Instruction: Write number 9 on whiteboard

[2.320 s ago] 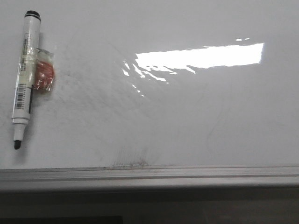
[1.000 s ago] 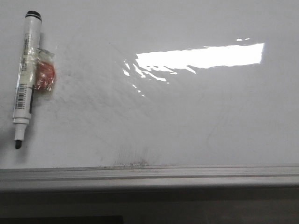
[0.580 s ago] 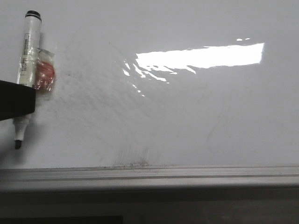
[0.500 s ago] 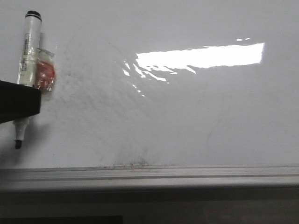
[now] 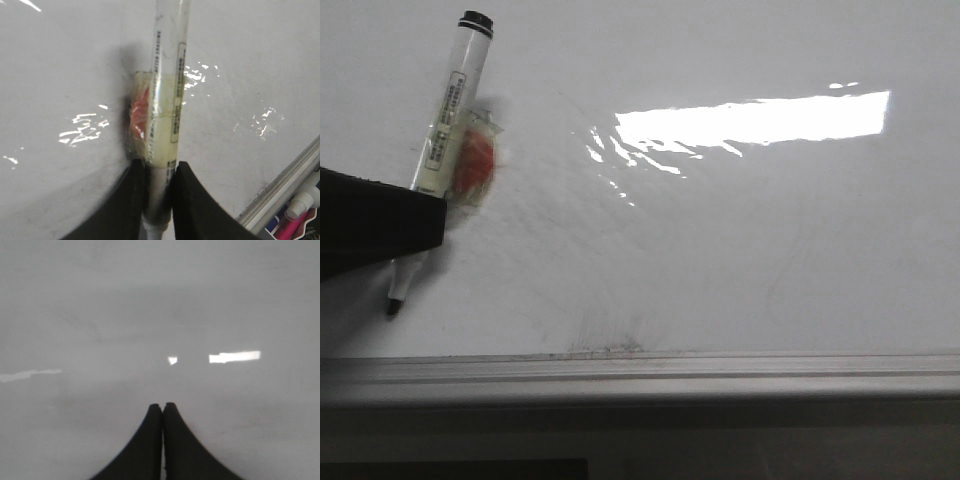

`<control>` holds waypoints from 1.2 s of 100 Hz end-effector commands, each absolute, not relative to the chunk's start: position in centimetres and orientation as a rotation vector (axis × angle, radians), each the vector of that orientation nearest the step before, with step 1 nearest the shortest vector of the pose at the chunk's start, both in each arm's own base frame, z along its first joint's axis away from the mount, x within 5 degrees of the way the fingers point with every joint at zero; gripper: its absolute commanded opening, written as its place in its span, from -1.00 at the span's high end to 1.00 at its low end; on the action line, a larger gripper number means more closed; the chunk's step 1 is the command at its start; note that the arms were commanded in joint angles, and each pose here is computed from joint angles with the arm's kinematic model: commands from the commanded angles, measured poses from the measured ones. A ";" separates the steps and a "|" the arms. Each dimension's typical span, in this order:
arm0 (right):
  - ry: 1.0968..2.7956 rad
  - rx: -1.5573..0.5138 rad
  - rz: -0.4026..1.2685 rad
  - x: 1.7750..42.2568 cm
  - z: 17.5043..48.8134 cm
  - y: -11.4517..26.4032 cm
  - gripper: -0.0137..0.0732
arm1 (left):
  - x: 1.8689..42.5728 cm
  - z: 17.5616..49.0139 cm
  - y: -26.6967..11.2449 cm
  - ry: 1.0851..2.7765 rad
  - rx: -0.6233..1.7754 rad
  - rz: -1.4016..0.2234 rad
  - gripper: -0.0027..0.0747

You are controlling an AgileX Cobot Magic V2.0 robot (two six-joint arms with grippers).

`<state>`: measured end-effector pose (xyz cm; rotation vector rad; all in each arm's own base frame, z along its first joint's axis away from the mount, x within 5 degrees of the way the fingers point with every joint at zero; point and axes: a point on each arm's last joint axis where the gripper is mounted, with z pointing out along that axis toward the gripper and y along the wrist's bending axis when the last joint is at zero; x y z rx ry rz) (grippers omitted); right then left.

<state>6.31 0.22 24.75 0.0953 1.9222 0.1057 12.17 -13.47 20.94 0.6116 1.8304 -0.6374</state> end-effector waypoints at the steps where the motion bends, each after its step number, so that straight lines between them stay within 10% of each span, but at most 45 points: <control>1: 1.839 0.055 0.144 6.6 26.5 0.5 0.83 | 12.6 20.8 -13.5 1.881 0.556 -0.640 0.98; 32: 1.935 -0.347 0.413 7.3 29.4 3.9 0.78 | 11.9 23.4 -13.9 1.713 0.751 -0.619 0.98; 58: 1.887 -0.651 0.488 10.4 31.7 7.9 0.05 | 11.0 25.6 -13.8 1.522 0.962 -0.525 0.98; 120: 1.778 -0.921 0.668 13.7 34.9 17.9 -0.12 | 10.2 26.0 -14.4 1.279 1.188 -0.428 0.98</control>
